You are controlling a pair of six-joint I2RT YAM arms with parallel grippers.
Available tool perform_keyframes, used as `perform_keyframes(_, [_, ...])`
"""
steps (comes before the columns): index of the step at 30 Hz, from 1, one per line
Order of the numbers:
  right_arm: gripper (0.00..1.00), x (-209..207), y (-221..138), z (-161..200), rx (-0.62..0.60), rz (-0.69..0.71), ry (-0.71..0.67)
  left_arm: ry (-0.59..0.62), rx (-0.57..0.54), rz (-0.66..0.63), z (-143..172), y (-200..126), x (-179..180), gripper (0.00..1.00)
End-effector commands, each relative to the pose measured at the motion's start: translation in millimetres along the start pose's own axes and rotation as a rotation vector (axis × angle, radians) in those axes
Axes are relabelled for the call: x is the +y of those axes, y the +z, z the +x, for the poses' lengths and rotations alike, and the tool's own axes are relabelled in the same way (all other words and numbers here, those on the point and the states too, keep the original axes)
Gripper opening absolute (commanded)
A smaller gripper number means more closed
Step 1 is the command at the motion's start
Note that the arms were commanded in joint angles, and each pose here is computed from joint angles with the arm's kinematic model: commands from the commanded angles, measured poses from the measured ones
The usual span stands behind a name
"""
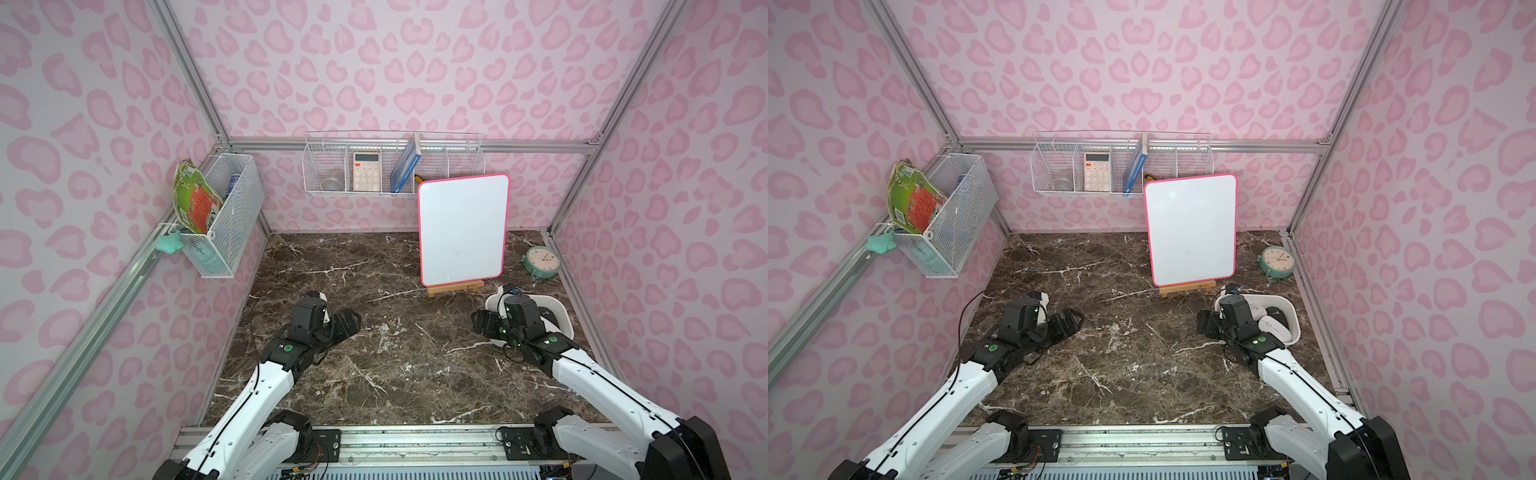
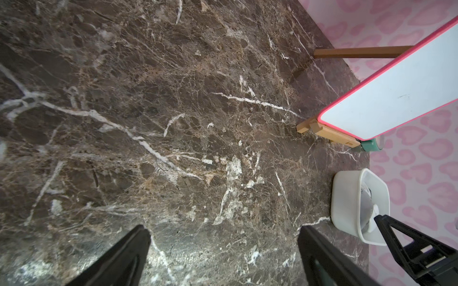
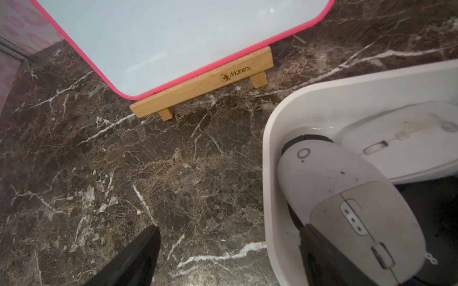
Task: Take out the mouse from the storage box
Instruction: Move the storage box to the center of the board.
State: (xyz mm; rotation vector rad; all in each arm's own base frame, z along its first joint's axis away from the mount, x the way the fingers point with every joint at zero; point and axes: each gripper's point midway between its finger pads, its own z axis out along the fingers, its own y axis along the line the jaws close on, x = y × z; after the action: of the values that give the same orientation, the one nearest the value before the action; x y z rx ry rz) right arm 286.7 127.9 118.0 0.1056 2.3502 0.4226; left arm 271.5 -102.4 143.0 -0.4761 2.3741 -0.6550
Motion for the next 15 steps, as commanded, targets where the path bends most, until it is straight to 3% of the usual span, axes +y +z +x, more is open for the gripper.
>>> perform_keyframes(1, [0.89, -2, 3, 6, 0.02, 0.018, 0.004, 0.025, -0.015, 0.006, -4, 0, -5, 0.98])
perform_keyframes(15, [0.87, -1, 12, 34, 0.099, -0.001, -0.018, 0.012, -0.019, -0.011, -3, 4, -2, 0.98])
